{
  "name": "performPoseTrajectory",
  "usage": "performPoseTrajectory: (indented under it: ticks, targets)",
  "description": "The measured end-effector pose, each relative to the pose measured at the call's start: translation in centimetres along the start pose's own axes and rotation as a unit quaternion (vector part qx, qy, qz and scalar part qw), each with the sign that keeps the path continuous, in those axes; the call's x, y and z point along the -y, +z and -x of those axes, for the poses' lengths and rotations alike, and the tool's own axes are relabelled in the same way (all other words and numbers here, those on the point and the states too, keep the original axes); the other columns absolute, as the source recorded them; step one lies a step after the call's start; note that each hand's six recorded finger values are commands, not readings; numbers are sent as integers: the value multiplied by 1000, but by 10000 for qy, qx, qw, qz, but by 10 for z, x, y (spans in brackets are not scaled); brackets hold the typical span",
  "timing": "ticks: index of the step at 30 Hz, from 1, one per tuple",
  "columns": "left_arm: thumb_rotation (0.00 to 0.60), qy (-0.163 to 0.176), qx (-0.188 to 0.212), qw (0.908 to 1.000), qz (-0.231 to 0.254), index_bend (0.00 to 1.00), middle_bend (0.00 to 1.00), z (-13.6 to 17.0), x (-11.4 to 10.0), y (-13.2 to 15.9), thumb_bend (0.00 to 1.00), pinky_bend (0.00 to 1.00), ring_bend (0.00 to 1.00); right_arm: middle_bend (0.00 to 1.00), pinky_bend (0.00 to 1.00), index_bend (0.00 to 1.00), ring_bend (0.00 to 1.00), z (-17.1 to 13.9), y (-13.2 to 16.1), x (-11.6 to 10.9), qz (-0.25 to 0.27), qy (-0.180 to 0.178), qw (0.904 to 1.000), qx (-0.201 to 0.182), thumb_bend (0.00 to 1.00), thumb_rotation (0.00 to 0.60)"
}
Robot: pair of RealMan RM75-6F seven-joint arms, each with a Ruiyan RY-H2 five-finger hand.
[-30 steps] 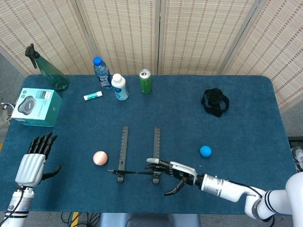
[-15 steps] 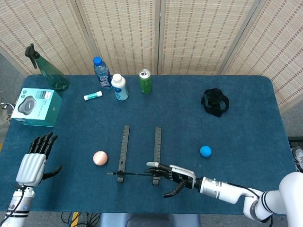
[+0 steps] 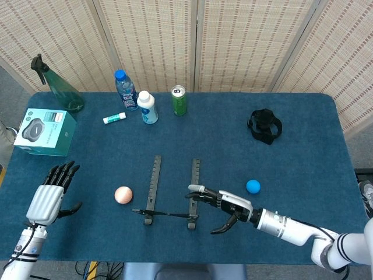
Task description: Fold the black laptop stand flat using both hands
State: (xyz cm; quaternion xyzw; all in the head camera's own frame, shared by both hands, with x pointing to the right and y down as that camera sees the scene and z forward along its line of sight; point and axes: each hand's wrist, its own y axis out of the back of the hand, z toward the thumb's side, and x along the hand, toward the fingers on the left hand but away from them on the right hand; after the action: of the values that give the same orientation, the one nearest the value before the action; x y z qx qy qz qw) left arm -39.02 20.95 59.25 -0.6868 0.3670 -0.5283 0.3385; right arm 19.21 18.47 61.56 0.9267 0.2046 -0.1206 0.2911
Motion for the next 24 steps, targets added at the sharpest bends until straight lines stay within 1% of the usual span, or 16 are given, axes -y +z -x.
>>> performPoseTrajectory:
  ticks: [2,6,9,12,16,24]
  targets:
    - [600,-63,150,9999,45,165,0,-5,1,4,188,0,0,146,0,0,0,-6,15,-6,-195,-130,9997,-118,0,600]
    - [600,-314,540,9978,234,170,11,-15,7,18,187,0,0,146,0,0,0,-20,49,-19,-594,-496,9965,-315,0,600]
    - [600,-554,859,9941,374,171,20,-23,13,31,188,0,10,146,0,0,0,-29,66,-26,-791,-751,9933,-374,0,600]
    - [600,-803,1125,9891,501,179,22,-30,20,43,188,0,12,146,0,0,0,-37,76,-32,-923,-965,9903,-374,0,600]
    - [600,-1115,1427,9811,687,204,27,-38,30,59,188,0,13,146,0,0,0,-43,80,-36,-928,-1138,9885,-352,0,600]
    - [600,-1567,1889,9646,967,242,32,-49,52,89,187,0,13,146,0,0,0,-44,74,-36,-838,-1195,9890,-241,0,600]
